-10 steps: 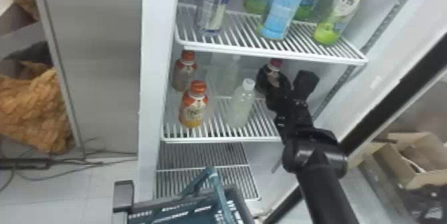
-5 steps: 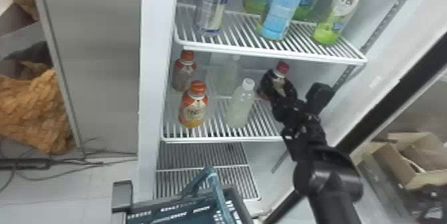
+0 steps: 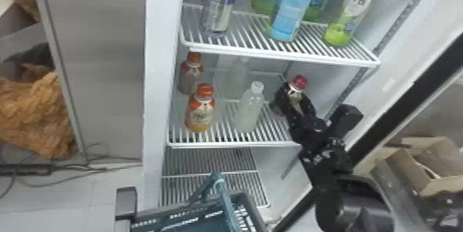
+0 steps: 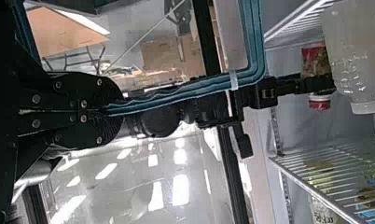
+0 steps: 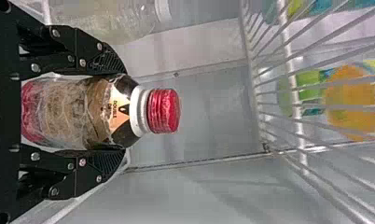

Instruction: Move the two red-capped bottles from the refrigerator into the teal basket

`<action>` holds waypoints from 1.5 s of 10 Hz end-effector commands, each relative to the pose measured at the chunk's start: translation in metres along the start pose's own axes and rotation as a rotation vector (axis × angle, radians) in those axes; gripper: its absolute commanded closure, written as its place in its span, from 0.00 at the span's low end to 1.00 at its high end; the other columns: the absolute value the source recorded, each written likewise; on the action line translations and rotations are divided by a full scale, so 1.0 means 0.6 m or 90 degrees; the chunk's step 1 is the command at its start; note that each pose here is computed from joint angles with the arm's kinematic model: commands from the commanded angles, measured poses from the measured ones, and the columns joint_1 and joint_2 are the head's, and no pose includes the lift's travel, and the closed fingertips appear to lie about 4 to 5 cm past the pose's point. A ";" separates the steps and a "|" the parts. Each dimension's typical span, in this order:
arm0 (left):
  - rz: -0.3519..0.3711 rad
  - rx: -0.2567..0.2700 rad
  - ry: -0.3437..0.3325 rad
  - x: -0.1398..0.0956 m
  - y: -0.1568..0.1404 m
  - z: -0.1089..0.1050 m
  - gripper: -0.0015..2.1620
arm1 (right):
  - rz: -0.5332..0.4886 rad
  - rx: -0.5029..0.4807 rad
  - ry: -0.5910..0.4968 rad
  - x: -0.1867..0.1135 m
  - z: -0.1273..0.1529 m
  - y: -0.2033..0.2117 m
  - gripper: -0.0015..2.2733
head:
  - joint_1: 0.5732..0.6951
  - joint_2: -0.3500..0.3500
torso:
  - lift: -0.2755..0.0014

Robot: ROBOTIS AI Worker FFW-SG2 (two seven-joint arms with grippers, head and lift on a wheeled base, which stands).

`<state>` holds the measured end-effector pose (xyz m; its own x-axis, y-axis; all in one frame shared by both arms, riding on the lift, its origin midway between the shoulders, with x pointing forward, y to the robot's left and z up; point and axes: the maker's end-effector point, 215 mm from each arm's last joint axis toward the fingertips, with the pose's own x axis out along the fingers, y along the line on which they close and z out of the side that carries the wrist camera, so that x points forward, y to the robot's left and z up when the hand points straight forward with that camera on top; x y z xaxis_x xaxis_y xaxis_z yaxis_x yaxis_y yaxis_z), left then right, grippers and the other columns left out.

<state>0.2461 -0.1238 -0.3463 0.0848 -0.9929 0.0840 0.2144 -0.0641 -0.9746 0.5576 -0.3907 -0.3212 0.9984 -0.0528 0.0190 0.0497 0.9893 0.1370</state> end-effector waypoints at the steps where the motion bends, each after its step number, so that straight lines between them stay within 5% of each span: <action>1: 0.000 0.000 0.000 0.000 0.000 0.000 0.52 | 0.009 -0.003 -0.011 -0.022 0.019 0.004 0.29 | 1.00 0.00 | 0.17; 7: 0.000 0.000 -0.006 -0.001 0.001 0.004 0.52 | 0.042 -0.002 0.008 -0.136 0.055 0.032 0.29 | 1.00 0.00 | 0.17; 15: 0.012 0.007 -0.017 -0.008 0.010 0.013 0.52 | 0.091 0.010 0.128 -0.243 0.012 0.069 0.29 | 1.00 0.00 | 0.17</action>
<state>0.2536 -0.1193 -0.3509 0.1112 -0.9912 0.0718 0.2233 -0.0455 -0.9737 0.4198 -0.3474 -0.3074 0.9847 0.1093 -0.1360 -0.0874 0.9836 0.1581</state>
